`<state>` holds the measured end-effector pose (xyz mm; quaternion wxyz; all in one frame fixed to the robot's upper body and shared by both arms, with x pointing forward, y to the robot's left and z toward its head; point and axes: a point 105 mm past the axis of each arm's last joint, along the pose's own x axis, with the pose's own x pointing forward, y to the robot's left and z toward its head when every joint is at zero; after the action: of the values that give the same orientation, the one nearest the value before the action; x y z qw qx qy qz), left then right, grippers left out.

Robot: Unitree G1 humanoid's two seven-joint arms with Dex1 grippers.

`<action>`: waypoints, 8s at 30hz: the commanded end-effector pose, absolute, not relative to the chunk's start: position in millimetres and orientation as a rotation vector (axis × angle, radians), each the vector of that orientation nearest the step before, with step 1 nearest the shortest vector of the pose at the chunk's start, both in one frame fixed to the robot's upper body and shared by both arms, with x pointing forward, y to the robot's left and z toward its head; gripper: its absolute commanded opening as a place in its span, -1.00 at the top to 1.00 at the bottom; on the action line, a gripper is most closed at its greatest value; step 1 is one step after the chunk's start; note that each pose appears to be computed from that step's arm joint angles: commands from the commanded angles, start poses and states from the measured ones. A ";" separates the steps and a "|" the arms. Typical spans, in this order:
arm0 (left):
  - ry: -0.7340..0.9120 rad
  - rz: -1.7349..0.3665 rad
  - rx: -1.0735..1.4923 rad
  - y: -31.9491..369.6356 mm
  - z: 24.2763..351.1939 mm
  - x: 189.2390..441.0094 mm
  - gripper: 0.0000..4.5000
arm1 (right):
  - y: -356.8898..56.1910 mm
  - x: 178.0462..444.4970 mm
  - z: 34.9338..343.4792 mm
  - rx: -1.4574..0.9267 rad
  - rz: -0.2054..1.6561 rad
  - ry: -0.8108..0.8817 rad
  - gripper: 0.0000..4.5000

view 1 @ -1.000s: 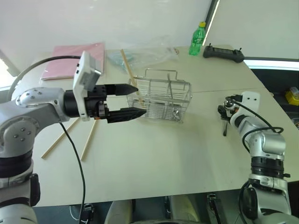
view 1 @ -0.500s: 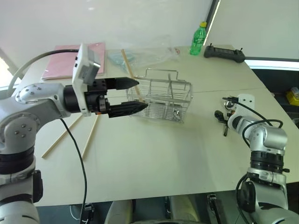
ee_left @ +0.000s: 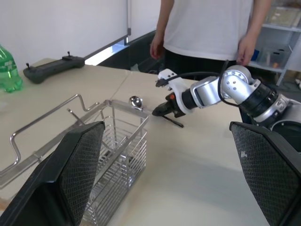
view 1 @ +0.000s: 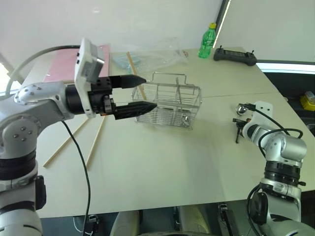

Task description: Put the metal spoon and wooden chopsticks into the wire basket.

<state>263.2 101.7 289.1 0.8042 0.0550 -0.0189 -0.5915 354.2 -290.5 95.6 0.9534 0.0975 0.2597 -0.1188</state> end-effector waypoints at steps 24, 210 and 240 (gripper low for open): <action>-0.081 -1.185 0.149 119.9 294.1 275.3 -1.00 | -156.4 331.9 342.8 0.304 0.301 -0.493 0.98; 0.280 -0.306 0.274 254.1 259.6 444.7 -0.80 | -138.5 184.9 210.0 -0.152 0.934 0.197 -1.00; 0.755 -0.363 0.334 214.5 126.8 423.1 0.72 | -134.1 190.5 210.5 -0.126 0.935 0.176 -1.00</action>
<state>422.4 212.3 123.7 0.8970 0.1603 0.3690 -0.1832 190.5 -136.3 203.8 0.8875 -0.0599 0.1021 0.4454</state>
